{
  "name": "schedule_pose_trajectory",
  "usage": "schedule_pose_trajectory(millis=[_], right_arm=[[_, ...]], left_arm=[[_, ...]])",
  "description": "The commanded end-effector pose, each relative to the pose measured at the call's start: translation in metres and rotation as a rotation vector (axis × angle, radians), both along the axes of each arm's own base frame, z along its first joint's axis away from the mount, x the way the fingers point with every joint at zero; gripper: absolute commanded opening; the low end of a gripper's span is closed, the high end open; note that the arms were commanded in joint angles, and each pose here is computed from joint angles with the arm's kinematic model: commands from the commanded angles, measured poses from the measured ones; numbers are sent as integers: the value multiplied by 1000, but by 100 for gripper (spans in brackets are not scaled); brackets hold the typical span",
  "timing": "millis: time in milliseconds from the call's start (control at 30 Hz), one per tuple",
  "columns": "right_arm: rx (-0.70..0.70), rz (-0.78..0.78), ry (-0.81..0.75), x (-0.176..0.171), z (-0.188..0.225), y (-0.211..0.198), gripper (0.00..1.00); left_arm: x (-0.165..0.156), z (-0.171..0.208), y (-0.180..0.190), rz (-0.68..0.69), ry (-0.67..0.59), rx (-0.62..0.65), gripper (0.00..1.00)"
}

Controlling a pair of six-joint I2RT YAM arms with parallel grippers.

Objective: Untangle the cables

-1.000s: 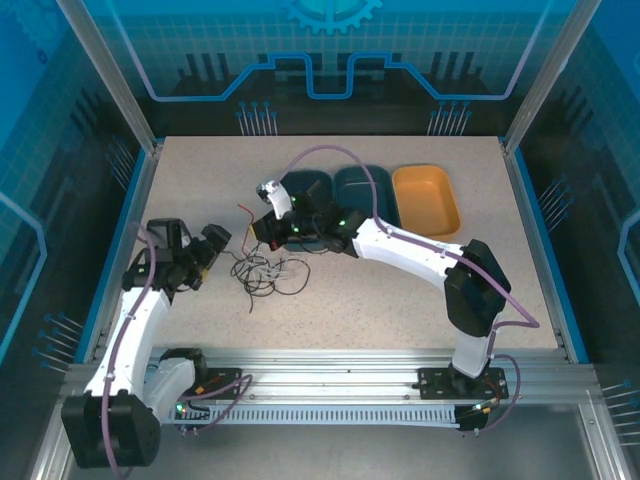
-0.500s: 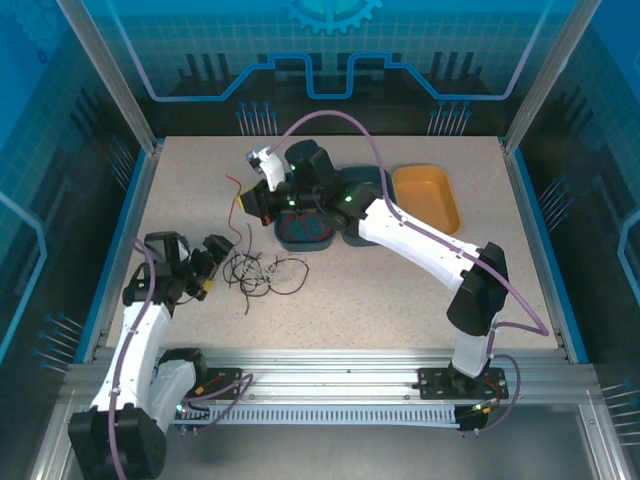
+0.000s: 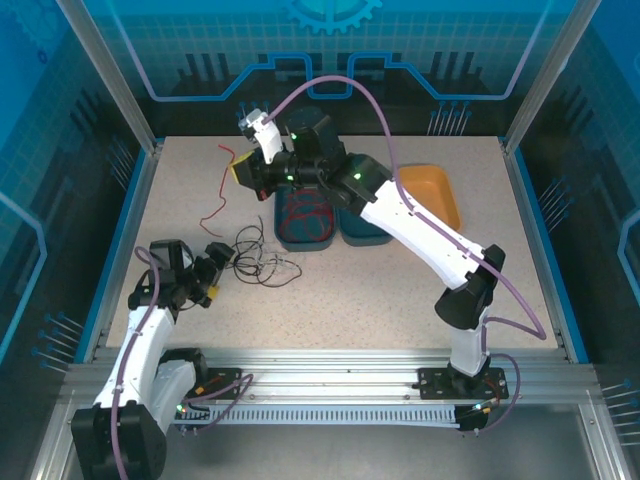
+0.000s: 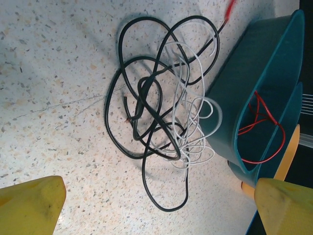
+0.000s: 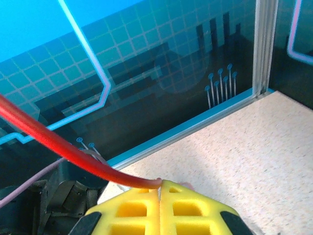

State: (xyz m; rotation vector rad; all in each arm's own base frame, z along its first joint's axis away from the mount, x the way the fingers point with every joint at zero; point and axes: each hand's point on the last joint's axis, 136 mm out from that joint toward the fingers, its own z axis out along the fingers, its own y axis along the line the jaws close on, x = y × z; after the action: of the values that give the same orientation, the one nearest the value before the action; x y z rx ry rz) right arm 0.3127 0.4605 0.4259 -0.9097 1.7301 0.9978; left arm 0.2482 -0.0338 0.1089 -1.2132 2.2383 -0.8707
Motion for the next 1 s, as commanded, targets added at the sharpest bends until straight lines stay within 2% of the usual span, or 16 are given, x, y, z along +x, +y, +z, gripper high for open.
schedule_pose_trajectory(millis=[0,433,967], right_arm=[[-42,-79,-97,11,21,-22,0],[-64,-325,-139,63,42,-102,0],[-134,-469,-52,132,-16,-144,0]], left_arm=[[2,0,4,16,-8,13,99],[-1,2,5,11,-9,25,99],[-4,-3,4,10,0,23,99]])
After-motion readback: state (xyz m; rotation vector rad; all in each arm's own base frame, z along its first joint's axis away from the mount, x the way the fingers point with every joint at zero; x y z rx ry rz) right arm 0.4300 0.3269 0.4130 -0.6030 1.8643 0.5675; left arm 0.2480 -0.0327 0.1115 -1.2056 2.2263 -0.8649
